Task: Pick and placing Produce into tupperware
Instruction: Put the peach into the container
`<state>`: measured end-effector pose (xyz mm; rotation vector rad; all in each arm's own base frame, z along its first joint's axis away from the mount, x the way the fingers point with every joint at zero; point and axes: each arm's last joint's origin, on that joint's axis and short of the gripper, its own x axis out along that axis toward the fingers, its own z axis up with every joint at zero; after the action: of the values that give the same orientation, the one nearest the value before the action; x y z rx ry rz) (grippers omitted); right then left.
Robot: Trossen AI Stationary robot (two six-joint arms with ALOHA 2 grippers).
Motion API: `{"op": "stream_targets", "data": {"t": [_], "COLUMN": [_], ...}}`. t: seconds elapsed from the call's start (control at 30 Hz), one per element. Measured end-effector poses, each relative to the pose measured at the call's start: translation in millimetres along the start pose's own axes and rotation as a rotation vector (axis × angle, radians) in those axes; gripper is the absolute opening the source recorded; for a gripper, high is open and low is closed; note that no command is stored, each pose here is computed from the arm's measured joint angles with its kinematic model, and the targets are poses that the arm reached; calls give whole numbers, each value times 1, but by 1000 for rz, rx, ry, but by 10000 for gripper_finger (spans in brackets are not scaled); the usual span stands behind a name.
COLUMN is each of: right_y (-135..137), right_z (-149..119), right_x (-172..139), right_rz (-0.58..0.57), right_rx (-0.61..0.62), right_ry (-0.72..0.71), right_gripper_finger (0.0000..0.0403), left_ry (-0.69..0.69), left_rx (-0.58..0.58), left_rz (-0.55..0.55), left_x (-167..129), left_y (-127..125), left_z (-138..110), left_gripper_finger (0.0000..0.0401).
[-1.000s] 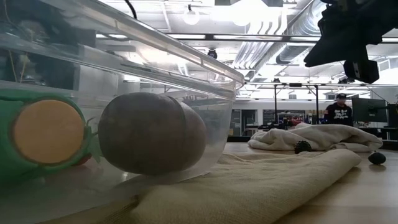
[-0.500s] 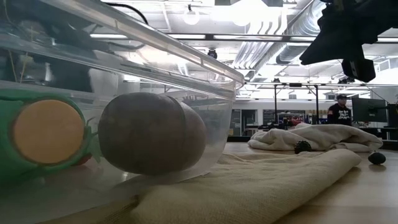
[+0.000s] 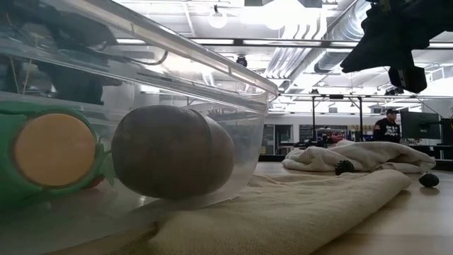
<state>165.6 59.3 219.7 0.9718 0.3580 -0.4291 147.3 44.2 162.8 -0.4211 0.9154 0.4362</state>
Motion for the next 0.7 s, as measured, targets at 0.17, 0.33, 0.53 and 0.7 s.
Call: {"op": "stream_targets", "data": {"t": [0.17,0.33,0.53,0.7], "right_y": [0,-1,-1,-1], "right_z": [0,1,1,1], "right_x": [0,0,0,0], "right_rz": [-3,-13,-15,-16], "right_rx": [-3,-4,-5,-6], "right_ry": [-2,-35,-41,-41], "right_gripper_finger": [21,21,21,21], "left_ry": [3,-10,28,89], "left_rx": [36,86,113,112], "left_rz": [-10,-24,-25,-54], "left_x": [3,5,12,21], "left_y": [0,-1,-1,-2], "left_z": [-2,1,0,-2], "left_gripper_finger": [172,172,172,172]}}
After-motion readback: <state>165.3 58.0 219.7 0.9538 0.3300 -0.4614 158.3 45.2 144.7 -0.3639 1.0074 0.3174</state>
